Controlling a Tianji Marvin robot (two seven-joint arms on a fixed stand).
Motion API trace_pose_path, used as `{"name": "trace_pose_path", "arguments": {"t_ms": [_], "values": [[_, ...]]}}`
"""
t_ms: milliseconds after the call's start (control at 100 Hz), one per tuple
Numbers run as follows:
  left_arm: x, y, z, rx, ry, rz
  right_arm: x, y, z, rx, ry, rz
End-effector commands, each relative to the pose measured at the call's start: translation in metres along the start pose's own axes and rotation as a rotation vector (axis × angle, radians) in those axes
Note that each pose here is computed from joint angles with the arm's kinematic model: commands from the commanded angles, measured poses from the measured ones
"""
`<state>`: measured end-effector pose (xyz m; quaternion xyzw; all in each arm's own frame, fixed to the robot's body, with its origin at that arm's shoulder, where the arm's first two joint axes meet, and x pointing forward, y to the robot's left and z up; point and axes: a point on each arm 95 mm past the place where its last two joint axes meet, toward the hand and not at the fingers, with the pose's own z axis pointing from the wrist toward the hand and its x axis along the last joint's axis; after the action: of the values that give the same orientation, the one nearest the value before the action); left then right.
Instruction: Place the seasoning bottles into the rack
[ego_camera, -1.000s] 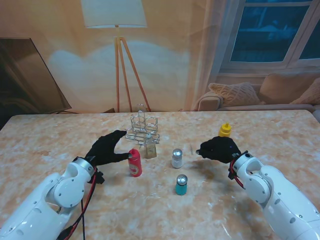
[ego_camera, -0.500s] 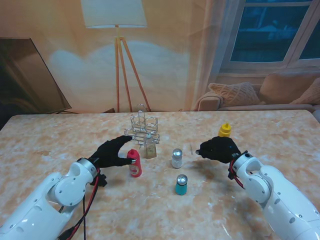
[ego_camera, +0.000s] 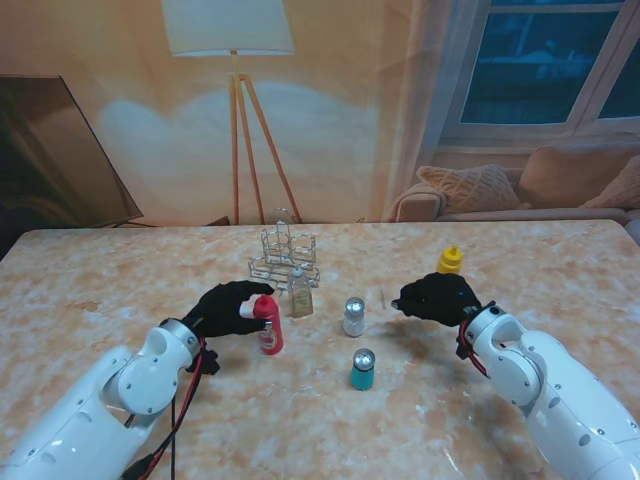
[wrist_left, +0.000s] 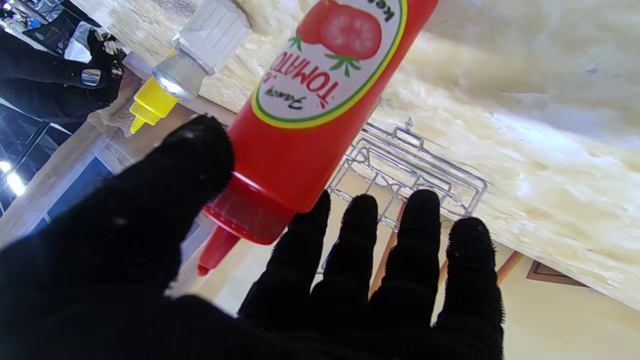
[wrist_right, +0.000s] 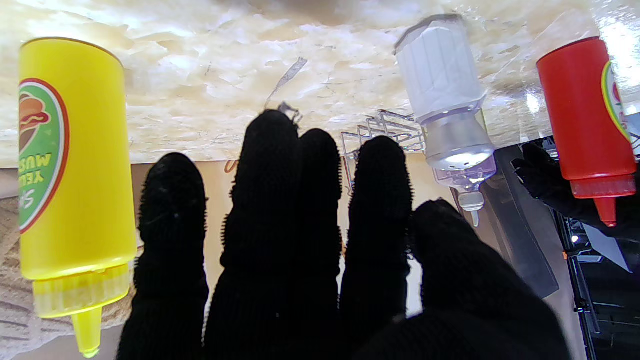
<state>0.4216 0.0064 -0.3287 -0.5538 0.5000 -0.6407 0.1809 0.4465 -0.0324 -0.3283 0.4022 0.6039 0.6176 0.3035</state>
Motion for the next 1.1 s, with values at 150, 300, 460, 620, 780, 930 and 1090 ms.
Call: {"name": "trace_pose_path", "arguments": {"t_ms": [150,300,460,620,780,930,1090], "values": [[0.004,0.005,0.001,0.003,-0.009,-0.011,0.004,-0.006,0.000,0.025,0.009,0.005],[0.005,0.006,0.001,0.024,-0.023,-0.010,0.004,-0.006,0.000,0.026,0.008,0.005],[0.007,0.006,0.001,0.044,-0.028,-0.015,0.004,-0.006,0.001,0.029,0.009,0.005],[0.008,0.003,0.002,0.063,-0.026,-0.015,0.004,-0.006,0.001,0.030,0.009,0.006],[0.009,-0.002,0.004,0.073,-0.029,-0.018,0.004,-0.006,0.002,0.031,0.009,0.008],[0.011,-0.013,0.007,0.072,-0.019,0.000,0.004,-0.007,0.003,0.035,0.008,0.010],[0.013,-0.033,0.013,0.071,0.009,0.041,0.004,-0.007,0.004,0.039,0.008,0.011]]}}
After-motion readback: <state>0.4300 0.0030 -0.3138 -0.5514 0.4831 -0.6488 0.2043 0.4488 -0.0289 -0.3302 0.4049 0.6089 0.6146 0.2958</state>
